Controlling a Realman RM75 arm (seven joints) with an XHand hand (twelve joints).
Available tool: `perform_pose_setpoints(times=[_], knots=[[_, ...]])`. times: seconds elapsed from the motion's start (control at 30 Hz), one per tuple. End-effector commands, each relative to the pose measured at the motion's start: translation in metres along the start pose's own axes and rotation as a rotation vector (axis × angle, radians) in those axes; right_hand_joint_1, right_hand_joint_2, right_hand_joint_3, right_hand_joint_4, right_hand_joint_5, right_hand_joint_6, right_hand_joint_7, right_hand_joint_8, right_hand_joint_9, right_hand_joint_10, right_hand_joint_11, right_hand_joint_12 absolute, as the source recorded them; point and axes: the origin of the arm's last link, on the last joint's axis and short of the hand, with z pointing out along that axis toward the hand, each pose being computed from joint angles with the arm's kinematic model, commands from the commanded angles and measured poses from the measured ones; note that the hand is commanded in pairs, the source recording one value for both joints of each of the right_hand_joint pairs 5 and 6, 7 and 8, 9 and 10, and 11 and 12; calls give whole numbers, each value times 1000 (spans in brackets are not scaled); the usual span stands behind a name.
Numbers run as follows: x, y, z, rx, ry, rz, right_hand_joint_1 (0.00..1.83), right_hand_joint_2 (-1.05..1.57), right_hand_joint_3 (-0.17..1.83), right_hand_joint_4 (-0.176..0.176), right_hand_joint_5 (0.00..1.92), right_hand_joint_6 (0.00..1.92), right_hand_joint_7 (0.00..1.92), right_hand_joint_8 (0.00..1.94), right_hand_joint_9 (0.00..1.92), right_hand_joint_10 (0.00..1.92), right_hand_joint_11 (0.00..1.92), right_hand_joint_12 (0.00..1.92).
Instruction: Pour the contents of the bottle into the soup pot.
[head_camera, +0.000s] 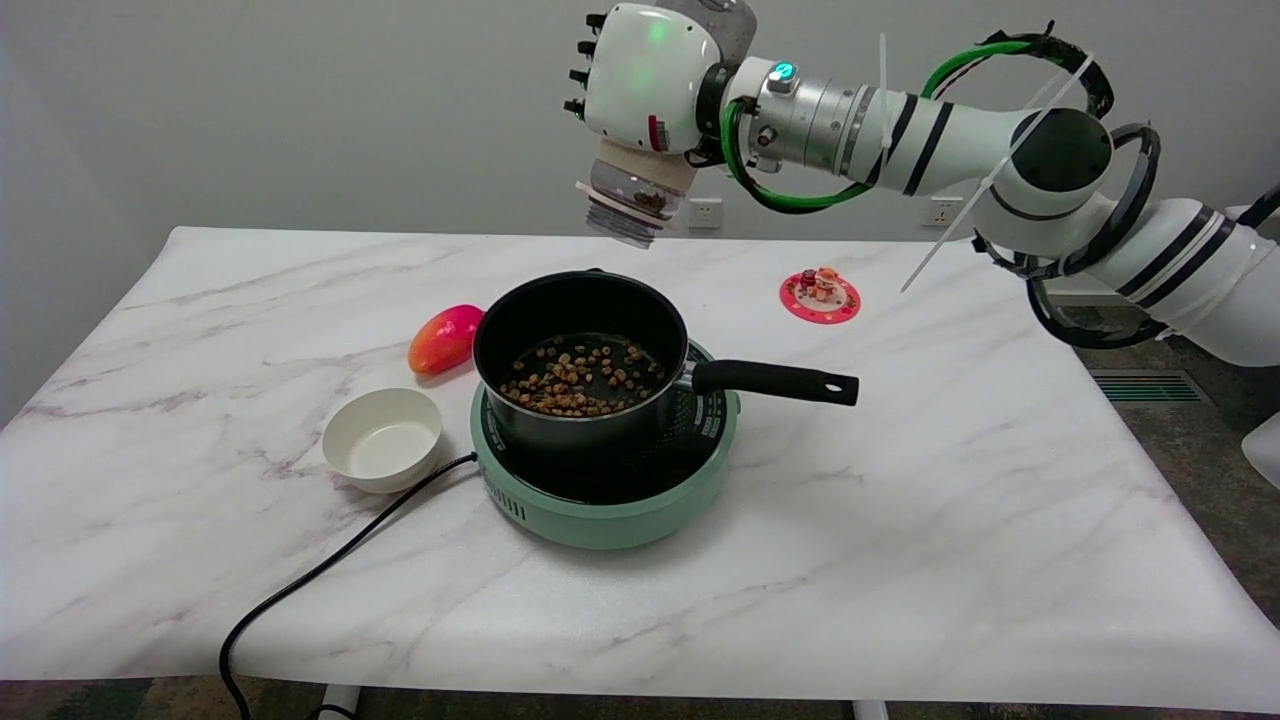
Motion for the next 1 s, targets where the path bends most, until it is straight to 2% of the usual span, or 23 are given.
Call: perform_pose_setpoints(times=[0.03,0.23,0.37,0.47,0.6,0.7,0.87,1.0], knots=[[-4,-12,-5,11,-17,55,1451,1018,552,0,1920,1920,1920,1920,1257,1257,1229,1229],[9,14,-7,-42,13,-10,1445,1028,550,0,1920,1920,1920,1920,1259,1259,1229,1229],[13,20,-8,-49,26,-13,1444,1032,552,0,1920,1920,1920,1920,1260,1260,1230,1230],[12,16,-7,-33,28,-12,1444,1032,557,0,1920,1920,1920,1920,1260,1260,1230,1230],[5,-9,-6,17,7,27,1443,1031,562,0,1920,1920,1920,1920,1260,1260,1228,1228],[-1,-19,-10,11,-15,53,1443,1030,564,0,1920,1920,1920,1920,1259,1259,1227,1227],[-1,-10,-13,-19,-16,56,1436,1043,558,0,1920,1920,1920,1920,1260,1260,1228,1228],[-8,2,-24,-80,-17,164,1433,1050,555,0,1920,1920,1920,1920,1261,1261,1229,1229]])
